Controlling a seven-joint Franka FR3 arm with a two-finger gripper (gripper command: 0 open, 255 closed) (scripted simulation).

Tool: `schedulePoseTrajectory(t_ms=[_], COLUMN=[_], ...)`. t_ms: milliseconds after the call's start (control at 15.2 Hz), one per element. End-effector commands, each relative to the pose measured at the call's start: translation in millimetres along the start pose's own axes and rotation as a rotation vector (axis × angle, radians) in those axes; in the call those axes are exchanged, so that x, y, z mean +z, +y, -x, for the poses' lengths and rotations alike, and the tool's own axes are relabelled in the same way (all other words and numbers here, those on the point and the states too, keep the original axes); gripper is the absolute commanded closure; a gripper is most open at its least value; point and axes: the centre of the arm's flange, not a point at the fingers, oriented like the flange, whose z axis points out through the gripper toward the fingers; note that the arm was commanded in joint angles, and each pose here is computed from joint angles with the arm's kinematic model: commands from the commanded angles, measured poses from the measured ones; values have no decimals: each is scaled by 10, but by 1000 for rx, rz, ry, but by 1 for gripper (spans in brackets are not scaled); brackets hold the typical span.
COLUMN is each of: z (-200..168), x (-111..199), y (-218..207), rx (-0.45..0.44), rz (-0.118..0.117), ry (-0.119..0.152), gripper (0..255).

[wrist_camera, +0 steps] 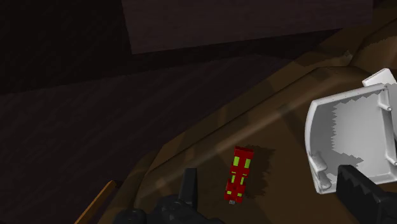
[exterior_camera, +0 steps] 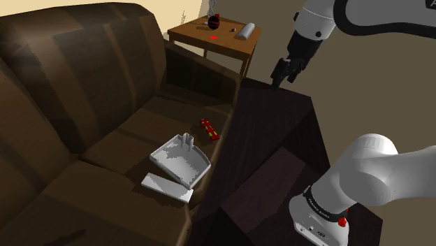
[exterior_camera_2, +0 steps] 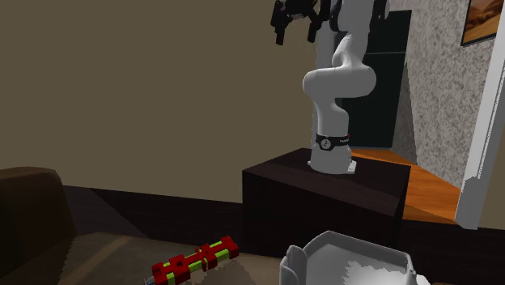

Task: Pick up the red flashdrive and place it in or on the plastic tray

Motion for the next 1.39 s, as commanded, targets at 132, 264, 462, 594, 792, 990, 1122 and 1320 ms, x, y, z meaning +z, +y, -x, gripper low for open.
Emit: schedulePoseTrajectory(t_ms=[132,264,462,594,792,990,1122,1320], z=[-151,-301,-524,-671,-890,-1107,-1250,-1463], x=[222,444,779,1003,1340,1679,1906,2247], y=[5,8,11,12,11,6,2,-7], rx=[0,-1,-1,-1,-2,-2,-2,-3], rz=[-5,-10,-18,-23,-31,-39,-44,-52], ry=[-5,-10,-17,-22,-29,-36,-41,-48], gripper=[0,0,0,0,0,0,0,0])
